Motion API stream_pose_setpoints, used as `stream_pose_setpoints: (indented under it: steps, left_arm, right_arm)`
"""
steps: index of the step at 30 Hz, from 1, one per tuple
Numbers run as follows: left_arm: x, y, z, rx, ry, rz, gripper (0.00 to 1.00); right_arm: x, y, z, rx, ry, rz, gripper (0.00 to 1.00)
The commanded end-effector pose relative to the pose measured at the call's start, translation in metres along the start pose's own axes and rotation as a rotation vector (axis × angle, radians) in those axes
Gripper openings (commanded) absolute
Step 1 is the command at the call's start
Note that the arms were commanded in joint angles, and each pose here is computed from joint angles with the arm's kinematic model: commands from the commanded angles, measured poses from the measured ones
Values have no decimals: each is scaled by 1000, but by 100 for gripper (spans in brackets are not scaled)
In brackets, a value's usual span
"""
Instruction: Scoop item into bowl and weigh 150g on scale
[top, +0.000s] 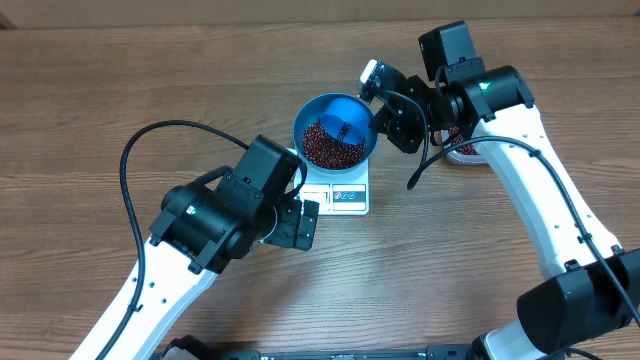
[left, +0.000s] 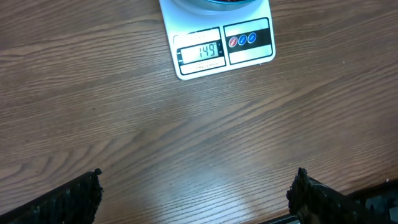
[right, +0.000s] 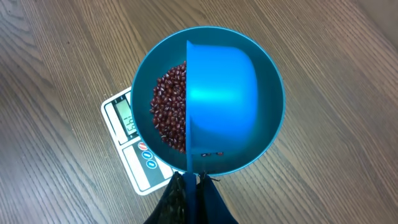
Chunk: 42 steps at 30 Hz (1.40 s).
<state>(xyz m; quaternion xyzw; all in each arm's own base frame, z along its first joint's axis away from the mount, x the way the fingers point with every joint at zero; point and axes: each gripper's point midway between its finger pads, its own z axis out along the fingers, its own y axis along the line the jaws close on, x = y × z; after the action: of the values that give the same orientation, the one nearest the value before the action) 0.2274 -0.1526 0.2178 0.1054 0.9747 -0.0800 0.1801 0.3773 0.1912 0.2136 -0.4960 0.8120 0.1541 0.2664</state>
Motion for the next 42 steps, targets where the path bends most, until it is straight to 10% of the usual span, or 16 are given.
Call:
stream_pose_setpoints:
  steps: [1,42]
  left_arm:
    - [0,-1,-2,5,-5,-4,100]
    - [0,-1,-2,5,-6,-4,100]
  right_arm:
    - [-14,2,-17,28,-45,-46,4]
    - [-22,-2,-17,48,-74,-29,4]
